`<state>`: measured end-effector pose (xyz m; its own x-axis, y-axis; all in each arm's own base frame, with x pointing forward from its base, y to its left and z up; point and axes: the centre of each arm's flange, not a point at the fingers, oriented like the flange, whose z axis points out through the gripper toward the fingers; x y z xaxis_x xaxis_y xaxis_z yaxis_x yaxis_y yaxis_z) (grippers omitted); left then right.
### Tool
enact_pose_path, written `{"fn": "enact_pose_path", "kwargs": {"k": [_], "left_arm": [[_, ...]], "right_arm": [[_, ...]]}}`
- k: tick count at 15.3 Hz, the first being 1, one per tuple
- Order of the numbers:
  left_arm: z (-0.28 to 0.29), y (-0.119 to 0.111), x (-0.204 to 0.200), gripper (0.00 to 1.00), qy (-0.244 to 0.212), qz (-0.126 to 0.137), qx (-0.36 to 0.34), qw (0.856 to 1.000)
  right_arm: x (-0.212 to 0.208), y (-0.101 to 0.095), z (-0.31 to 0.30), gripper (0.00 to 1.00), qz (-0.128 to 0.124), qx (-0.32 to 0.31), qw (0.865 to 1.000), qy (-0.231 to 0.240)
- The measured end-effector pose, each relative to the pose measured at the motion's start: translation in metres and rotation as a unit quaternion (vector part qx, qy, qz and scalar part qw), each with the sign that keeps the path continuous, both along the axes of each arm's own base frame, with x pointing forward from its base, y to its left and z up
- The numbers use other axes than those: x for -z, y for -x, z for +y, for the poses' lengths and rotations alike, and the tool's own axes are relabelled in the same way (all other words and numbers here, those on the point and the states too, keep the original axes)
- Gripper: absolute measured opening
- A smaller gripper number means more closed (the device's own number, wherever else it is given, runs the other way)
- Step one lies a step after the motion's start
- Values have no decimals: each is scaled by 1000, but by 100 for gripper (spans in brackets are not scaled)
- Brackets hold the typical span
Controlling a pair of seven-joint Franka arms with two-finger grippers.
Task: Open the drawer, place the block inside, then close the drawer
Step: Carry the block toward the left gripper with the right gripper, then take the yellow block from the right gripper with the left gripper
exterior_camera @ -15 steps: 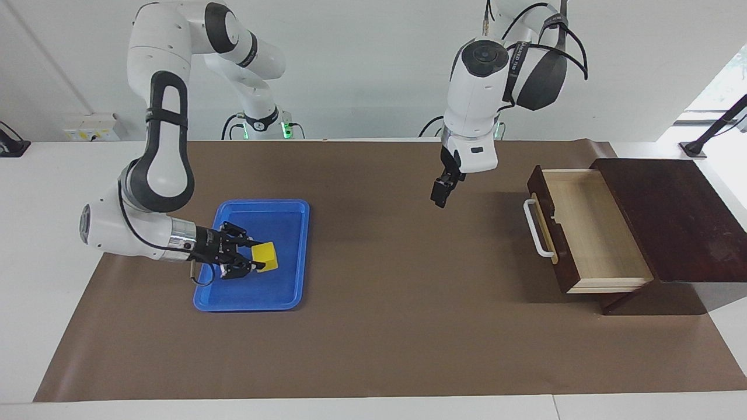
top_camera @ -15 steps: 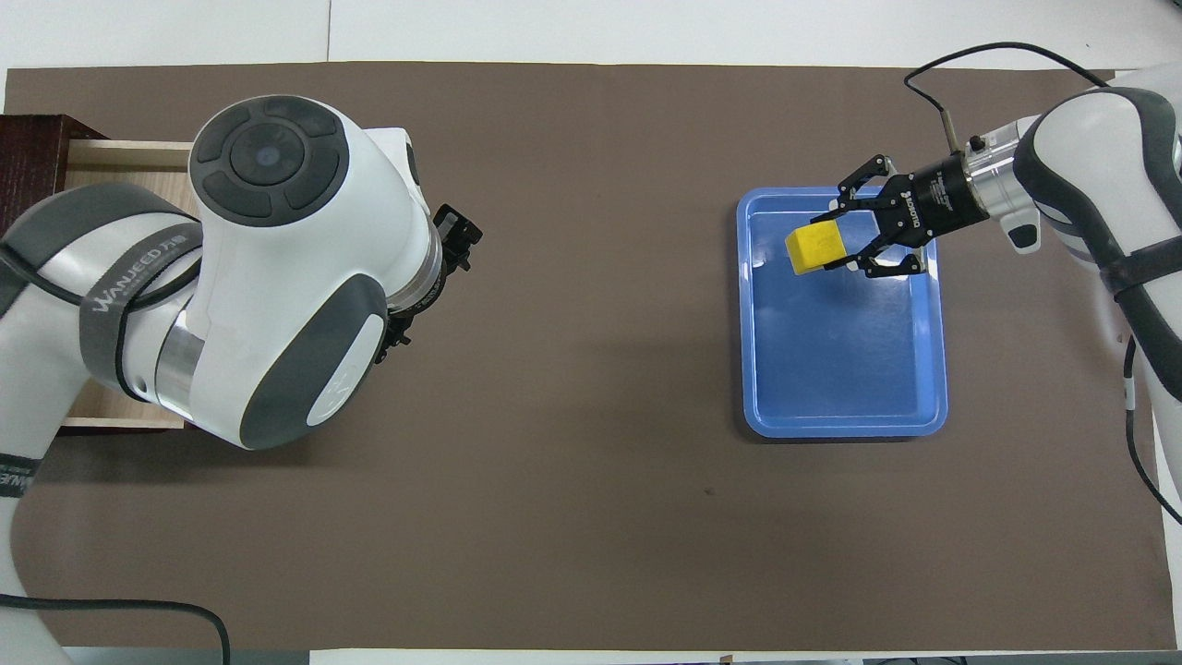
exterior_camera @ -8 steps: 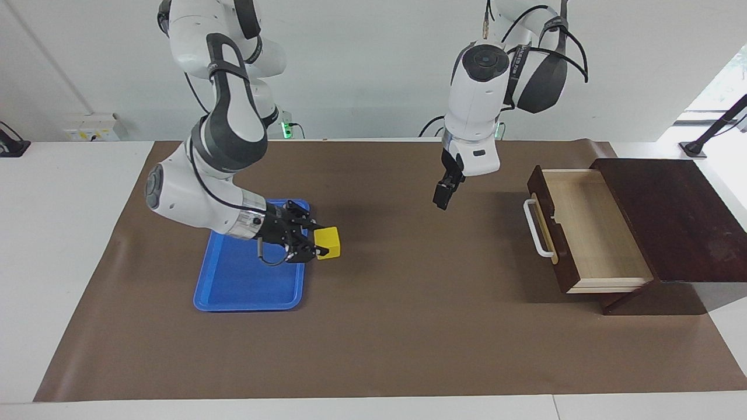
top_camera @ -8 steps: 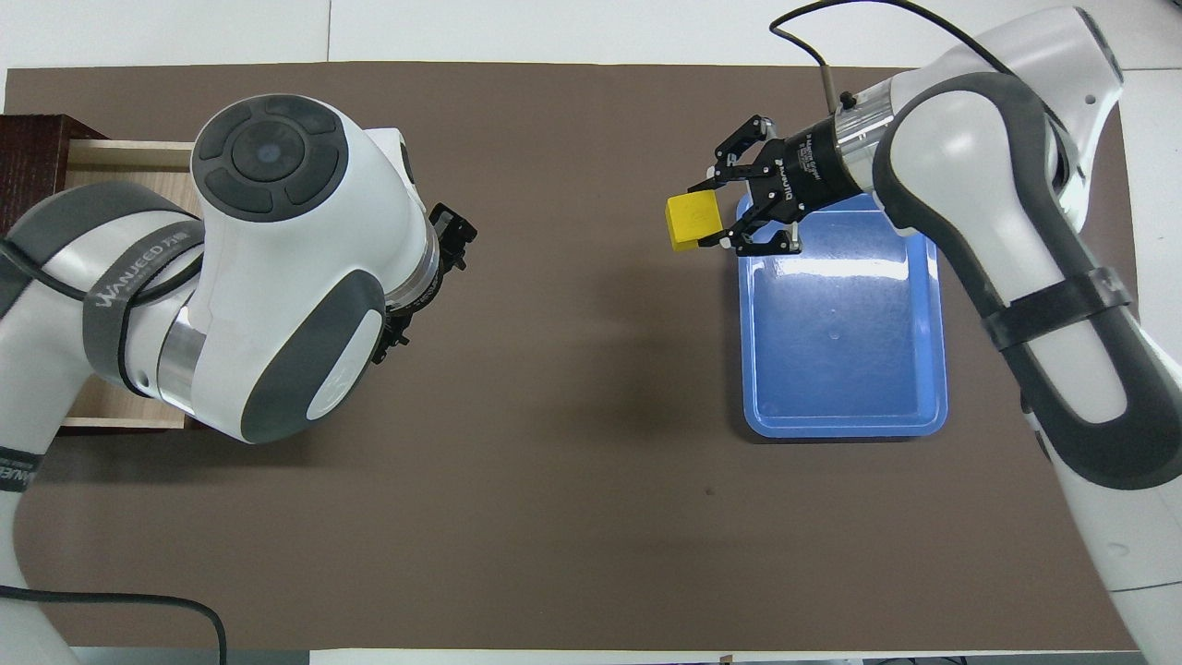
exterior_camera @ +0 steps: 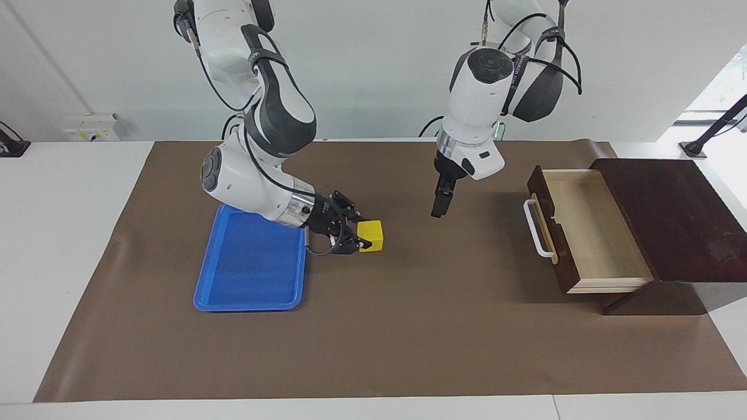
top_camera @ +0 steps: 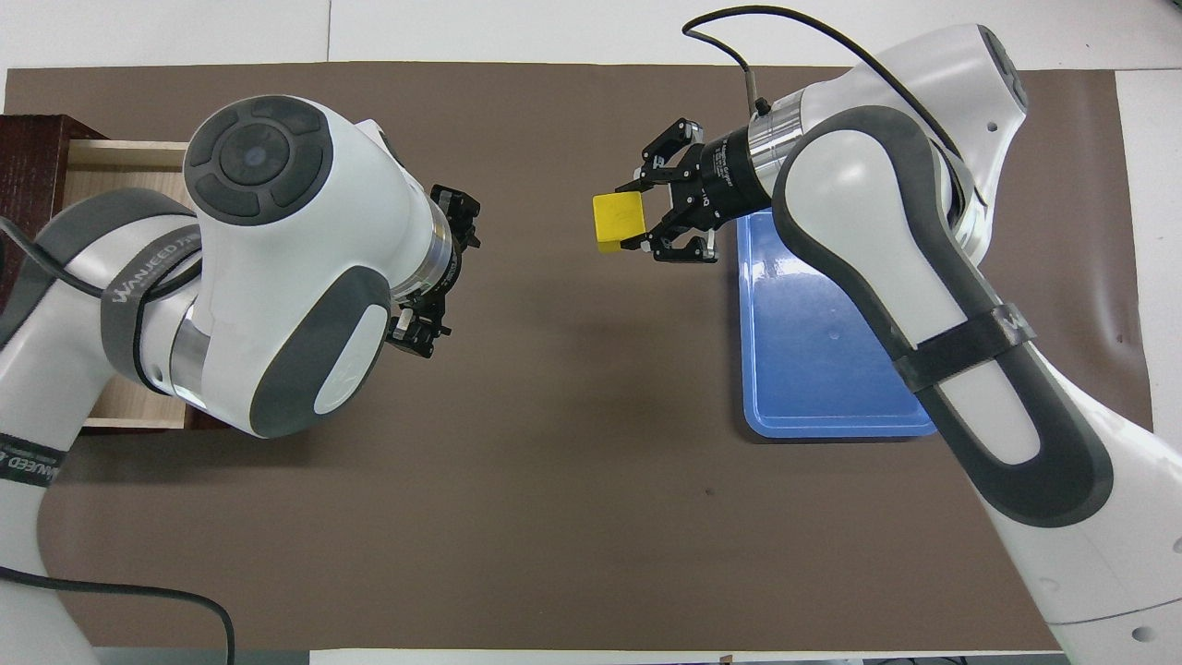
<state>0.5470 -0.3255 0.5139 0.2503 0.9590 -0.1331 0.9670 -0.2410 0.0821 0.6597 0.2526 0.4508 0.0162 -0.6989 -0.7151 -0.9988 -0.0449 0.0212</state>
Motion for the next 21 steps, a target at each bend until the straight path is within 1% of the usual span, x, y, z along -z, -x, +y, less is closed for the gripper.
{"fn": "enact_pose_path", "kwargs": {"k": [2, 4, 5, 7, 8, 12, 18, 21], "left_arm": [[-7, -6, 8, 100, 21, -2, -32, 999], [-21, -7, 15, 100, 34, 10, -55, 998], [-29, -12, 14, 100, 39, 15, -74, 996], [-46, -28, 14, 100, 50, 24, -114, 992], [-57, -34, 17, 100, 53, 28, -121, 991], [-82, -39, 36, 100, 53, 39, -123, 990], [-82, -33, 41, 100, 33, 54, -116, 991], [-81, -33, 41, 97, 29, 56, -117, 991]], "right_arm": [[0, 3, 8, 55, 4, 0, 1000, -2], [0, 7, 18, 55, 9, -3, 1000, -2], [0, 9, 23, 55, 9, -6, 1000, -2], [0, 12, 31, 55, 9, -12, 1000, -2], [-1, 13, 34, 55, 9, -13, 1000, -2], [0, 13, 33, 55, 9, -13, 1000, -1], [0, 13, 33, 55, 9, -13, 1000, -1], [-1, 13, 32, 55, 9, -12, 1000, -1]]}}
